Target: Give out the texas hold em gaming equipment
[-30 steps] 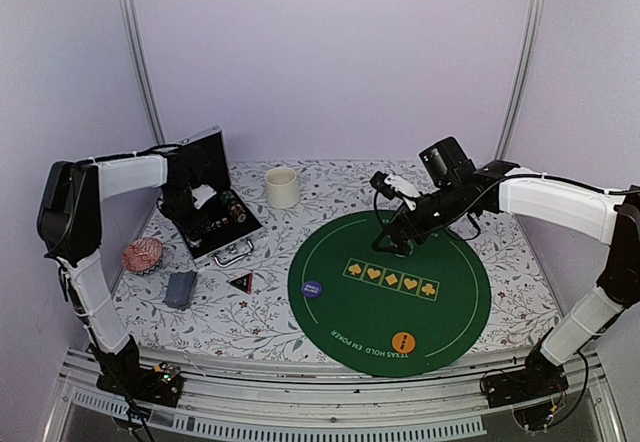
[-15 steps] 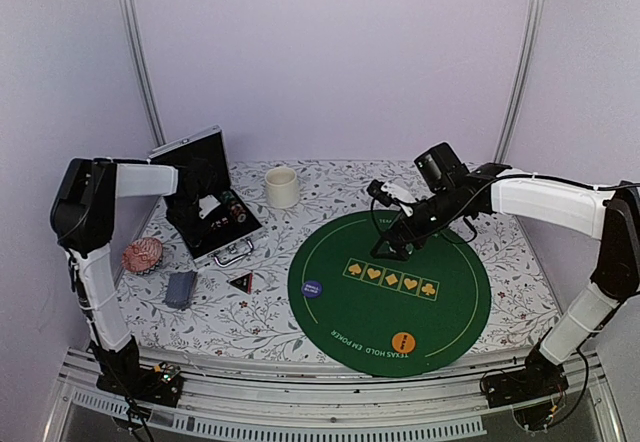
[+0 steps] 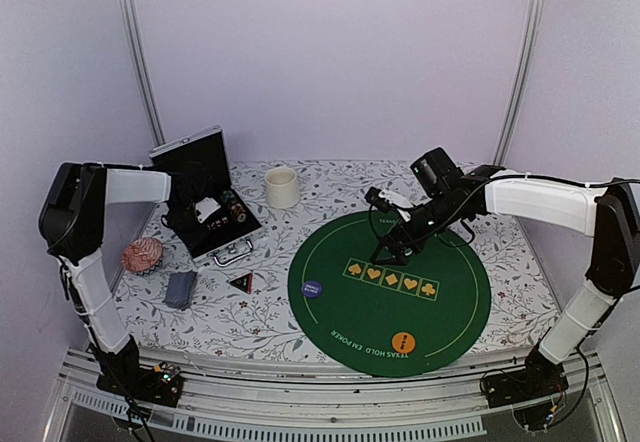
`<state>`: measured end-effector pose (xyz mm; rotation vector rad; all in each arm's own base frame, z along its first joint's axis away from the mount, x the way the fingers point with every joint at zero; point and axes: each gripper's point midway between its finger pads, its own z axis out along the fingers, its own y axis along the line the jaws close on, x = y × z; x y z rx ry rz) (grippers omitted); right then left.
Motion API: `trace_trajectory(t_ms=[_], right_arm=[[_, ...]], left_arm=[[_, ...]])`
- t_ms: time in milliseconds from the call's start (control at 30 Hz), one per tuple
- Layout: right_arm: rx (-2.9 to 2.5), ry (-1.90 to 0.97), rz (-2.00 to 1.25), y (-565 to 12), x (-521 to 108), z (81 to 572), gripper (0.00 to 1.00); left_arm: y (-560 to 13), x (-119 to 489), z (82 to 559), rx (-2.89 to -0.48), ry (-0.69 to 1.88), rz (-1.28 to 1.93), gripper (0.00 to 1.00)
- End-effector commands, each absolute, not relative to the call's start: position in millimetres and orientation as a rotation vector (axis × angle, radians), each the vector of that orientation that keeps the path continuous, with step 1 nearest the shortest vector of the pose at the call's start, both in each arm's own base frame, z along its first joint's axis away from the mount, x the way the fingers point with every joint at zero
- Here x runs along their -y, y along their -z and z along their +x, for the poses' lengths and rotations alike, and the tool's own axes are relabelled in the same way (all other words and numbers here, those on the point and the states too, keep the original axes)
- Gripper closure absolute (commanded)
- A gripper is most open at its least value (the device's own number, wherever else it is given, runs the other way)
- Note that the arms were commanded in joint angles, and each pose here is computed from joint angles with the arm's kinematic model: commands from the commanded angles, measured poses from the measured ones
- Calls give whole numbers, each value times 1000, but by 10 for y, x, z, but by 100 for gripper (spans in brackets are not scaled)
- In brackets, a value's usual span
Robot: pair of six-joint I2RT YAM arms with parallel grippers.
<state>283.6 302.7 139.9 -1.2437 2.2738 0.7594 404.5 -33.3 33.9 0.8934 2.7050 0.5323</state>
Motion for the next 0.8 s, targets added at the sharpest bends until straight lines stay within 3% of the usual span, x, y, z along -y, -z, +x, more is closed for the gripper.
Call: trace_trajectory(t_ms=[0, 533, 767], right_arm=[[-2267, -777, -1253, -1444, -3055, 2868, 1], [-2298, -804, -1270, -1381, -3054, 2815, 0], [-2315, -822, -1279, -1334, -3065, 2794, 1]], left_arm=[[-200, 721, 3912, -2688, -279, 1022, 48], [-133, 276, 4274, -2741, -583, 877, 45], [-275, 349, 4493, -2643, -558, 889, 43]])
